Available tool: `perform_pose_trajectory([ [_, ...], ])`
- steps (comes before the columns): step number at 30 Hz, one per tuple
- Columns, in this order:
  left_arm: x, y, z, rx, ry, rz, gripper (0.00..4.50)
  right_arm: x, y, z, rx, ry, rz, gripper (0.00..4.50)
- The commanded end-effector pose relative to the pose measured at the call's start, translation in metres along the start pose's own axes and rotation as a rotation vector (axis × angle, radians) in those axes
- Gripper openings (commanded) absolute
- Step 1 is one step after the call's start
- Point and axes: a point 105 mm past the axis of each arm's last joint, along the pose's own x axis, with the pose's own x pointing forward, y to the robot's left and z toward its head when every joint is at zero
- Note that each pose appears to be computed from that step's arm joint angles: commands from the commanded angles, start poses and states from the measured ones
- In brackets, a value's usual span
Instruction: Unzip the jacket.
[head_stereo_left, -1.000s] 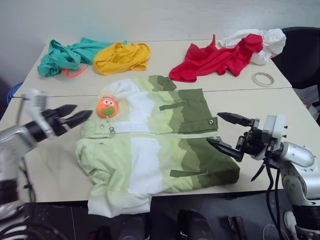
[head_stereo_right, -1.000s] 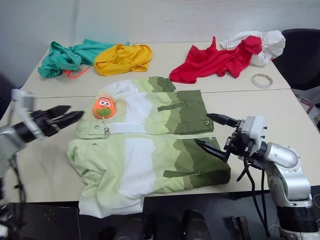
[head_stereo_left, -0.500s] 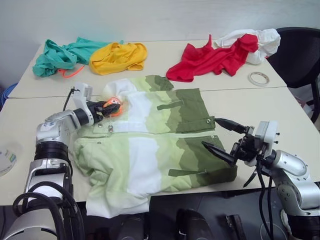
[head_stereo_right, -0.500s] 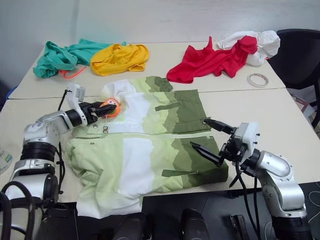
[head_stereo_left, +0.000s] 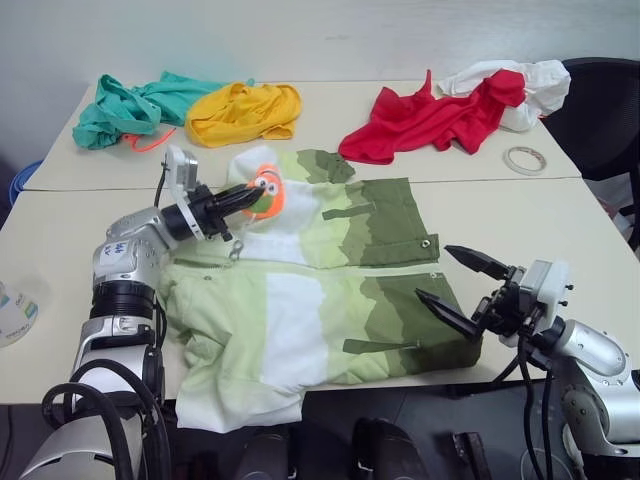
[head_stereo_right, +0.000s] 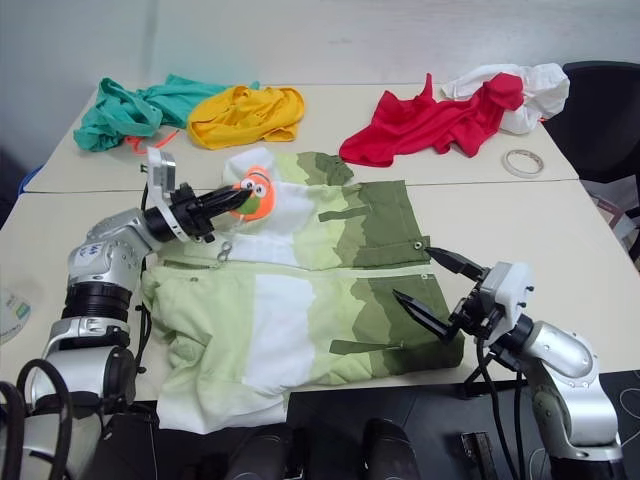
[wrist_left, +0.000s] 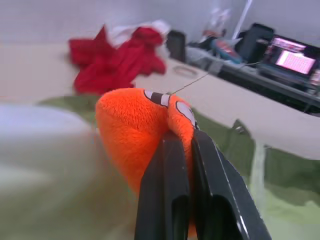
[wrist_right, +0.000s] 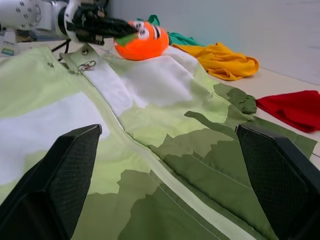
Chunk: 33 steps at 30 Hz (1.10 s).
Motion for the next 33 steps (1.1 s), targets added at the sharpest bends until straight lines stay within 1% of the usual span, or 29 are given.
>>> perform_pose_trajectory([
  [1, 0.024, -0.043, -0.001, 0.075, 0.012, -0.214, 0.03, -0.009, 0.0, 0.015, -0.057, 0.0, 0.01, 4.5],
  [2, 0.029, -0.053, -0.007, 0.076, 0.027, -0.254, 0.03, -0.01, 0.0, 0.014, -0.054, 0.01, 0.013, 4.5],
  [4, 0.039, -0.072, -0.027, 0.096, 0.082, -0.314, 0.03, -0.012, 0.001, 0.012, -0.045, 0.028, 0.023, 4.5],
  [6, 0.043, -0.089, -0.056, 0.145, 0.168, -0.376, 0.03, -0.011, 0.004, 0.01, -0.034, 0.044, 0.043, 4.5],
  [7, 0.044, -0.095, -0.068, 0.137, 0.192, -0.392, 0.03, -0.01, 0.006, 0.008, -0.026, 0.049, 0.053, 4.5],
  [9, 0.045, -0.099, -0.08, 0.101, 0.203, -0.372, 0.03, -0.006, 0.009, 0.005, -0.018, 0.056, 0.069, 4.5],
  [10, 0.046, -0.099, -0.083, 0.087, 0.204, -0.36, 0.53, -0.005, 0.01, 0.004, -0.013, 0.058, 0.073, 4.5],
  [12, 0.044, -0.101, -0.084, 0.093, 0.196, -0.361, 1.11, -0.003, 0.009, 0.003, 0.004, 0.058, 0.074, 4.5],
  [16, 0.03, -0.093, -0.07, 0.14, 0.175, -0.306, 2.43, 0.001, 0.013, 0.0, 0.089, 0.086, 0.134, 4.5],
  [22, 0.0, -0.074, -0.048, 0.21, 0.169, -0.18, 4.4, 0.014, 0.009, 0.002, 0.039, 0.068, 0.195, 4.5],
  [23, -0.006, -0.071, -0.045, 0.232, 0.171, -0.158, 4.48, 0.017, 0.008, 0.003, 0.032, 0.067, 0.207, 4.5],
  [25, -0.021, -0.063, -0.041, 0.262, 0.194, -0.108, 4.48, 0.025, 0.007, 0.004, 0.033, 0.066, 0.233, 4.5],
  [27, -0.043, -0.054, -0.042, 0.284, 0.269, -0.069, 4.48, 0.042, 0.012, 0.008, 0.07, 0.065, 0.299, 4.5],
  [29, -0.058, -0.047, -0.044, 0.282, 0.323, -0.033, 4.48, 0.056, 0.019, 0.01, 0.125, 0.084, 0.374, 4.5],
  [31, -0.066, -0.042, -0.045, 0.277, 0.347, -0.004, 4.48, 0.071, 0.03, 0.009, 0.163, 0.112, 0.46, 4.5],
  [33, -0.067, -0.043, -0.046, 0.284, 0.348, -0.01, 4.48, 0.087, 0.038, 0.005, 0.168, 0.149, 0.517, 4.5],
])
